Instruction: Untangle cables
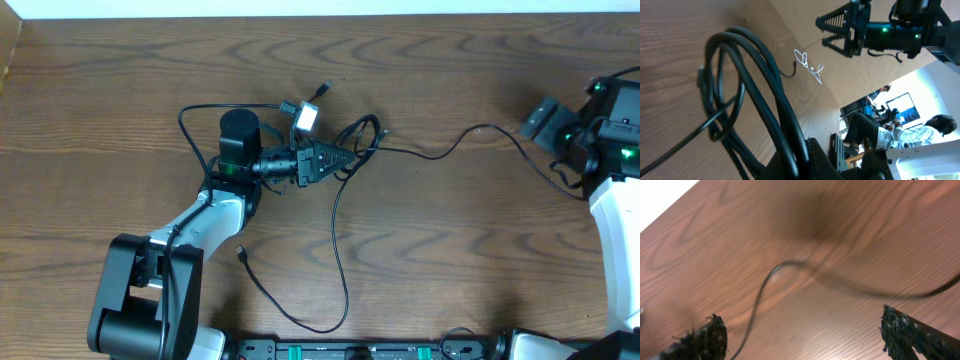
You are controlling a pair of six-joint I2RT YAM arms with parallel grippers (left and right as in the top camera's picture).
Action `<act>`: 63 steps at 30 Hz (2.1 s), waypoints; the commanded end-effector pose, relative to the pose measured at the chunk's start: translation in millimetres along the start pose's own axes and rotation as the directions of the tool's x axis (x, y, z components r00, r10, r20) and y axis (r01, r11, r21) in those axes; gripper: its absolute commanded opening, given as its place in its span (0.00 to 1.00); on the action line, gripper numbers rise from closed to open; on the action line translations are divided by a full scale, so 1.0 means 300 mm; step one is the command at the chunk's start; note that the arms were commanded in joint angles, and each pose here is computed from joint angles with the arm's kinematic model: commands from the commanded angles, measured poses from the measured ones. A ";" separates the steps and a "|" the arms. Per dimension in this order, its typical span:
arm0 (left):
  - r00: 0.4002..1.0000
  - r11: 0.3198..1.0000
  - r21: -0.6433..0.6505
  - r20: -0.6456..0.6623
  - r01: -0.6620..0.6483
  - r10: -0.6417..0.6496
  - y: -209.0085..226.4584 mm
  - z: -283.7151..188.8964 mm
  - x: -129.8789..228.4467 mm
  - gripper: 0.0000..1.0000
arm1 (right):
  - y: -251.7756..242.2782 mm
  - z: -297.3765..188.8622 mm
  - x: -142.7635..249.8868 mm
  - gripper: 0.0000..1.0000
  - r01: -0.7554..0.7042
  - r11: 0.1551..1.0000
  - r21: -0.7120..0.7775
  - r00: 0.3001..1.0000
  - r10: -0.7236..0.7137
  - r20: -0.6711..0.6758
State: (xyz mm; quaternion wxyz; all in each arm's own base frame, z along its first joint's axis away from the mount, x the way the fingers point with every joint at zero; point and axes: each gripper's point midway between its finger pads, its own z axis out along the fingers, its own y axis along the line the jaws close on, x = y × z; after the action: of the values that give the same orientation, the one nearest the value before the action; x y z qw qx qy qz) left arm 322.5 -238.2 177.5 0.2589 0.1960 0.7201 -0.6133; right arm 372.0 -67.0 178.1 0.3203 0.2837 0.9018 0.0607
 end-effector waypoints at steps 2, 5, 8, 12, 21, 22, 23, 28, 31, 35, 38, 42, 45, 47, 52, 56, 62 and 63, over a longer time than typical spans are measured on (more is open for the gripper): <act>0.999 0.999 -0.012 0.013 -0.030 0.030 0.004 -0.001 -0.012 0.08 | 0.221 -0.042 0.143 0.84 -0.079 0.947 -0.312 0.975 0.009 -0.220; 0.999 0.999 -0.012 0.013 -0.030 0.030 0.004 -0.001 -0.011 0.08 | 0.328 -0.073 0.251 0.89 -0.162 0.893 -0.419 0.933 0.001 -0.359; 1.000 1.000 -0.012 0.012 -0.028 0.028 0.004 -0.001 -0.010 0.08 | 0.387 -0.049 0.397 0.65 -0.296 0.888 -0.352 0.859 0.086 -0.505; 1.000 1.000 -0.012 0.011 -0.027 0.027 0.004 -0.001 -0.010 0.08 | 0.428 0.005 0.486 0.66 -0.301 0.889 -0.344 0.845 0.082 -0.529; 1.000 1.000 -0.014 0.007 -0.012 0.012 0.008 -0.001 -0.005 0.08 | 0.542 0.163 0.607 0.52 -0.461 0.832 -0.308 0.769 0.202 -0.606; 1.000 1.000 -0.016 0.005 -0.004 0.004 0.010 -0.001 -0.002 0.08 | 0.553 0.171 0.617 0.50 -0.472 0.827 -0.305 0.759 0.205 -0.618; 1.000 1.000 -0.018 0.003 0.002 -0.002 0.012 -0.001 0.000 0.08 | 0.562 0.176 0.625 0.48 -0.484 0.822 -0.301 0.748 0.211 -0.629; 1.000 0.999 -0.024 -0.006 0.029 -0.029 0.019 -0.001 0.012 0.08 | 0.590 0.207 0.626 0.47 -0.499 0.806 -0.318 0.747 0.214 -0.630; 1.000 0.999 -0.023 -0.006 0.028 -0.029 0.019 -0.001 0.012 0.08 | 0.595 0.218 0.621 0.46 -0.521 0.796 -0.307 0.737 0.239 -0.633; 1.000 0.999 -0.023 -0.006 0.028 -0.029 0.019 -0.001 0.012 0.08 | 0.597 0.218 0.622 0.08 -0.523 0.795 -0.307 0.736 0.239 -0.634; 1.000 0.999 -0.023 -0.006 0.028 -0.029 0.019 -0.001 0.012 0.08 | 0.602 0.214 0.625 0.01 -0.485 0.804 -0.345 0.759 0.191 -0.622; 1.000 0.999 -0.020 -0.008 0.029 -0.029 0.017 -0.001 0.013 0.08 | 0.629 0.196 0.557 0.01 -0.234 0.790 -0.567 0.898 -0.049 -0.438; 1.000 0.999 -0.021 -0.008 0.028 -0.029 0.017 -0.001 0.013 0.08 | 0.630 0.154 0.431 0.01 -0.142 0.749 -0.648 0.951 -0.078 -0.300; 1.000 0.999 -0.021 -0.008 0.026 -0.026 0.017 -0.001 0.013 0.08 | 0.621 0.097 0.299 0.01 -0.070 0.722 -0.688 0.982 -0.070 -0.173; 0.997 0.992 -0.105 0.024 0.076 -0.074 0.074 -0.004 0.011 0.08 | 0.509 -0.105 -0.110 0.01 0.177 0.745 -0.644 0.969 -0.017 0.247; 0.975 0.936 -0.275 0.064 0.221 -0.212 0.192 -0.027 0.058 0.08 | 0.382 -0.237 -0.356 0.01 0.239 0.796 -0.556 0.902 0.030 0.431; 0.947 0.882 -0.355 0.042 0.311 -0.317 0.240 -0.046 0.138 0.08 | 0.316 -0.343 -0.599 0.01 0.329 0.857 -0.397 0.804 -0.034 0.594; 0.947 0.881 -0.356 0.038 0.312 -0.320 0.241 -0.046 0.143 0.08 | 0.313 -0.353 -0.645 0.01 0.332 0.872 -0.360 0.788 -0.046 0.615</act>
State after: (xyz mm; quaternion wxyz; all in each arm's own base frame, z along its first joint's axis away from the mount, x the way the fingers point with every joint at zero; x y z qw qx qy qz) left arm 325.8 -216.8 99.4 0.1635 0.0274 0.8375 -0.5207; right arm 461.2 -68.5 371.6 0.6148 0.1352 0.7469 0.2142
